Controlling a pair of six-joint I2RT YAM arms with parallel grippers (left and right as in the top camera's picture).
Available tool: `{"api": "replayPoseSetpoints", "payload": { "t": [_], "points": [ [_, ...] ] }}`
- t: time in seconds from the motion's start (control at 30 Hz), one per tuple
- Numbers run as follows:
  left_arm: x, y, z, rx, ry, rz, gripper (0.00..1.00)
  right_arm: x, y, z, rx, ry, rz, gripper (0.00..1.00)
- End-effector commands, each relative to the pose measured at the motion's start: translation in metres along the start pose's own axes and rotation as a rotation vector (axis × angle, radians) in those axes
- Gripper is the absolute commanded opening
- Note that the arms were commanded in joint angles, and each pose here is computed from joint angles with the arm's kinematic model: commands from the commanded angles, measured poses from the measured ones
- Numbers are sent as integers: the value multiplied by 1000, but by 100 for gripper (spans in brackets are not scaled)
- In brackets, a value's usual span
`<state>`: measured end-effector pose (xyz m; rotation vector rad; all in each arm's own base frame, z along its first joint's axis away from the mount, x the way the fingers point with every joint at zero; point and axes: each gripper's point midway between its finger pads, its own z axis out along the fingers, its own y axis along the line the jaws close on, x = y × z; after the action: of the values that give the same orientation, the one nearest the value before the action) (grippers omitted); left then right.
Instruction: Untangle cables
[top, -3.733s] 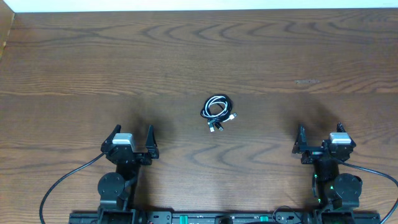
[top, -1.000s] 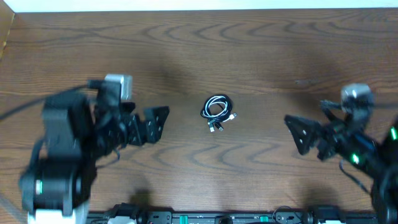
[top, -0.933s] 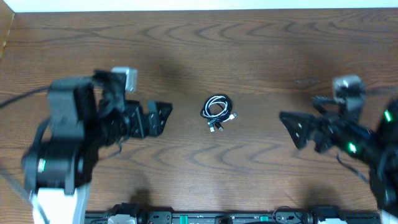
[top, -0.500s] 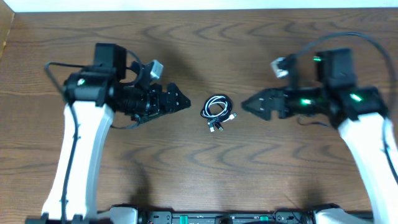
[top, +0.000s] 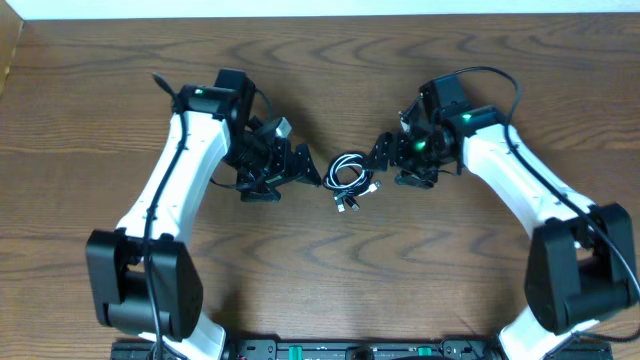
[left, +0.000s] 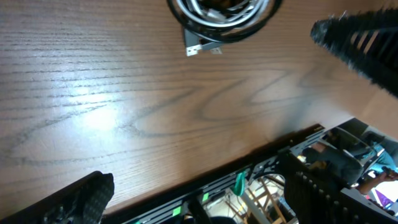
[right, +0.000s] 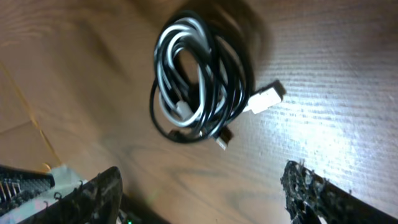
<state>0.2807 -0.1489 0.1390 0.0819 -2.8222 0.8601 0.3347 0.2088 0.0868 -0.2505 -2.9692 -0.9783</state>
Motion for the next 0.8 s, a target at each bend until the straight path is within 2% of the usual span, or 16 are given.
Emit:
{"api": "replayPoseSetpoints", "payload": {
  "t": [0.0, 0.1, 0.23, 0.4, 0.77],
  "points": [
    [-6, 11, 12, -50, 14, -8, 93, -6, 6, 16, 5, -12, 25, 76],
    [-13, 21, 15, -96, -1, -4, 93, -11, 12, 24, -5, -31, -7, 71],
    [-17, 35, 13, -179, -21, -1, 93, -22, 0, 25, 76, -104, 42, 51],
    [-23, 43, 11, -230, -49, 8, 93, -26, 0, 26, 102, -138, 38, 47],
    [-31, 41, 11, -224, -79, 25, 94, -21, 5, 35, 152, -162, -8, 44]
  ]
}}
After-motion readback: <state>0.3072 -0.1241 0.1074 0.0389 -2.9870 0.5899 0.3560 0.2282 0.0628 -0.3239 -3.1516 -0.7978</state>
